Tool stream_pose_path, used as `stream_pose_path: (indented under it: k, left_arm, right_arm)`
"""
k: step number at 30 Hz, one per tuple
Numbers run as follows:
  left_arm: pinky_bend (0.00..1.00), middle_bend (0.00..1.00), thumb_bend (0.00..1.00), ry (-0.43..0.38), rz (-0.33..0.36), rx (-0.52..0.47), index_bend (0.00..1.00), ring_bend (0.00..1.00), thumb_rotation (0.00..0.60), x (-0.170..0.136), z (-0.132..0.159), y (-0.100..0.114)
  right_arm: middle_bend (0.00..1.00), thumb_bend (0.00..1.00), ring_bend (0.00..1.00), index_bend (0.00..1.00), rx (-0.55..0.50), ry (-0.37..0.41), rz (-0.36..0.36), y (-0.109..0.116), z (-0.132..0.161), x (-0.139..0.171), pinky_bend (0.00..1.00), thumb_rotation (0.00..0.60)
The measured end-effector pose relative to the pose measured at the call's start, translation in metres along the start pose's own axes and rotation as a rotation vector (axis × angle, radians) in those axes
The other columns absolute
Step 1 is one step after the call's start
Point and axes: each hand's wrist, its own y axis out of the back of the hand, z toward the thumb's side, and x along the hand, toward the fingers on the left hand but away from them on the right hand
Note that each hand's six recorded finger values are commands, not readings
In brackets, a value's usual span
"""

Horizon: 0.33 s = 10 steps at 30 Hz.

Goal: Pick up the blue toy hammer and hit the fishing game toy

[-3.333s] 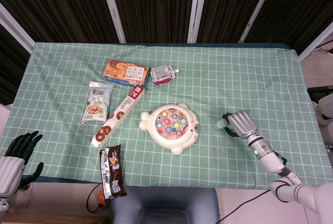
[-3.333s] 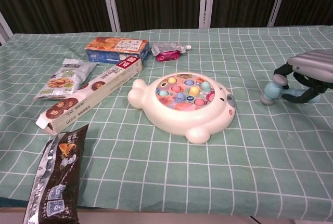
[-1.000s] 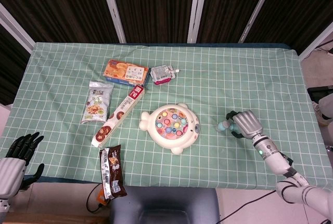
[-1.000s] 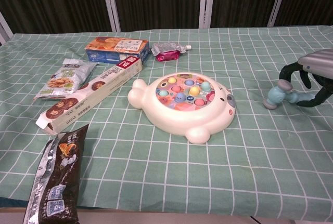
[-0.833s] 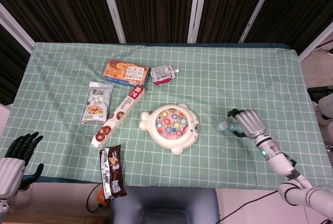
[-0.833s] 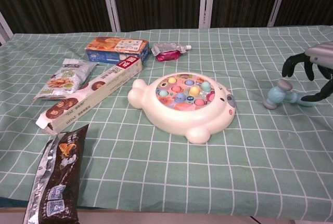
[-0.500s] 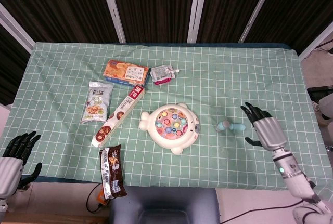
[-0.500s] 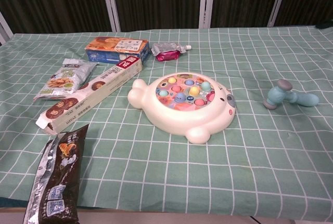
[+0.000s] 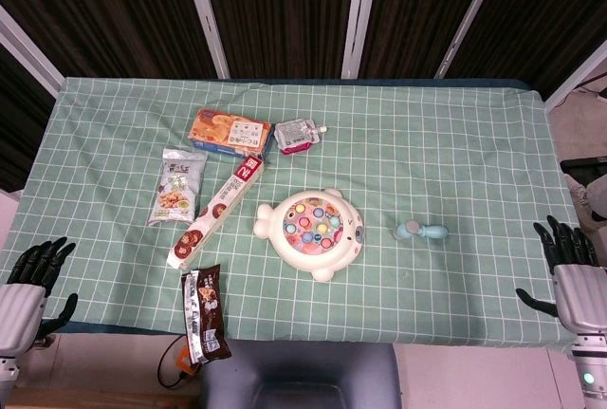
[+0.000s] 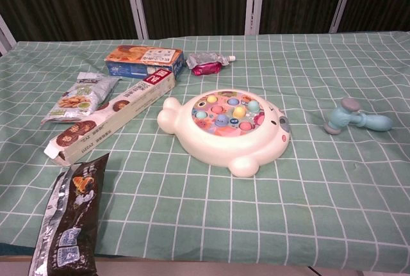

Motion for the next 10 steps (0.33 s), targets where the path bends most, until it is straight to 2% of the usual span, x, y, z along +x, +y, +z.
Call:
stream_pose_path:
  k: [10]
  left_arm:
    - [0.10,0.03,0.43,-0.006,0.012,-0.009,0.00,0.02,0.600,-0.0026,0.0003,0.0030]
  right_arm:
    - [0.00,0.26,0.00,0.02,0.038,-0.010,0.034,-0.0070,-0.0015,0.0026,0.01,0.600]
